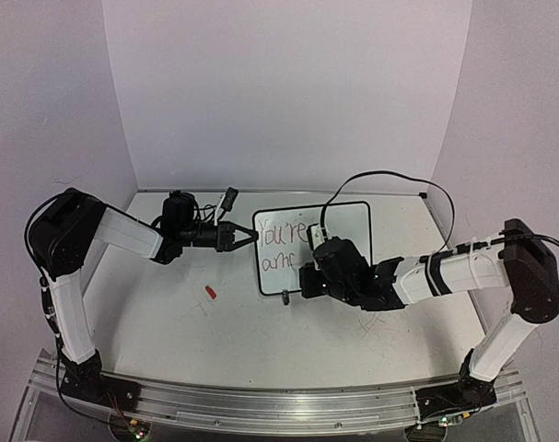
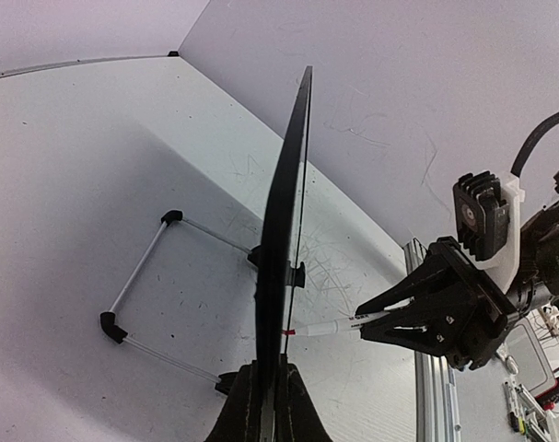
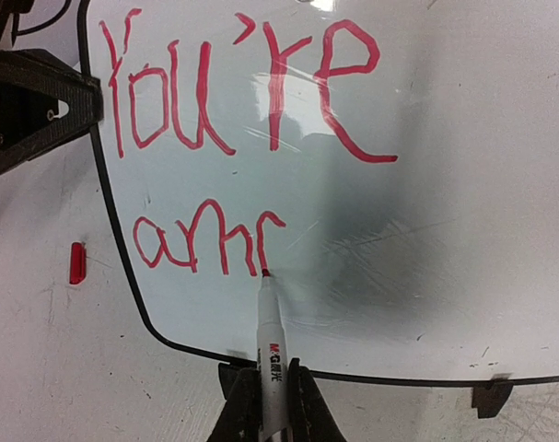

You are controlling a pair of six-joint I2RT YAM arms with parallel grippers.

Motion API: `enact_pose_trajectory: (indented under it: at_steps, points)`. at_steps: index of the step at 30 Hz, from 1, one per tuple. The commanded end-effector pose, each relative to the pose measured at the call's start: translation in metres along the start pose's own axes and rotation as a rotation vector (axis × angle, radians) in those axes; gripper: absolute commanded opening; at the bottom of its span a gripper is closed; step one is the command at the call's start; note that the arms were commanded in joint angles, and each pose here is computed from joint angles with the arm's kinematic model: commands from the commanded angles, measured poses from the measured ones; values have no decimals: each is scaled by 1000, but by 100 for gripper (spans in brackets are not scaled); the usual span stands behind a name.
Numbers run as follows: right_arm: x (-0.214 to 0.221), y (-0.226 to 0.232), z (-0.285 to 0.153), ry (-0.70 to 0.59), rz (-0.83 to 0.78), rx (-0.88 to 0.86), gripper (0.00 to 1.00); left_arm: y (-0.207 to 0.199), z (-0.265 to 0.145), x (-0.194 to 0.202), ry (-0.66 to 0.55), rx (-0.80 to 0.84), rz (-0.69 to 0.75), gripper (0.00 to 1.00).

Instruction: Write a sentence on the whiteboard

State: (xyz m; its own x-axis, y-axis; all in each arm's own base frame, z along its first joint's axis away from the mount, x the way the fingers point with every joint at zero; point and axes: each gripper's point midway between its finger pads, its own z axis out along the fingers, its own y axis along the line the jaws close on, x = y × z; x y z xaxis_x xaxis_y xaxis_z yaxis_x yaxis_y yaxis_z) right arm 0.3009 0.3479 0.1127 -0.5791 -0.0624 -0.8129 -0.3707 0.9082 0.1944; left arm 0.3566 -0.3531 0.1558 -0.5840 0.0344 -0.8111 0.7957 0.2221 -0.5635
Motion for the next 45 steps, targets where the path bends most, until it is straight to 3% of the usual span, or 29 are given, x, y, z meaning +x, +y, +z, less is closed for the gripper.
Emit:
enact_pose_trajectory:
  at_steps: [1,28,45]
  points:
    - [-5,-10,-4,-19,11,48,0,-23,5,-11,3,47,48,0]
    - [-53,-7,-5,-140,-2,85,0,-23,5,-11,4,45,50,0]
    - [-10,-10,-5,-32,9,56,0,-22,5,-12,4,45,51,0]
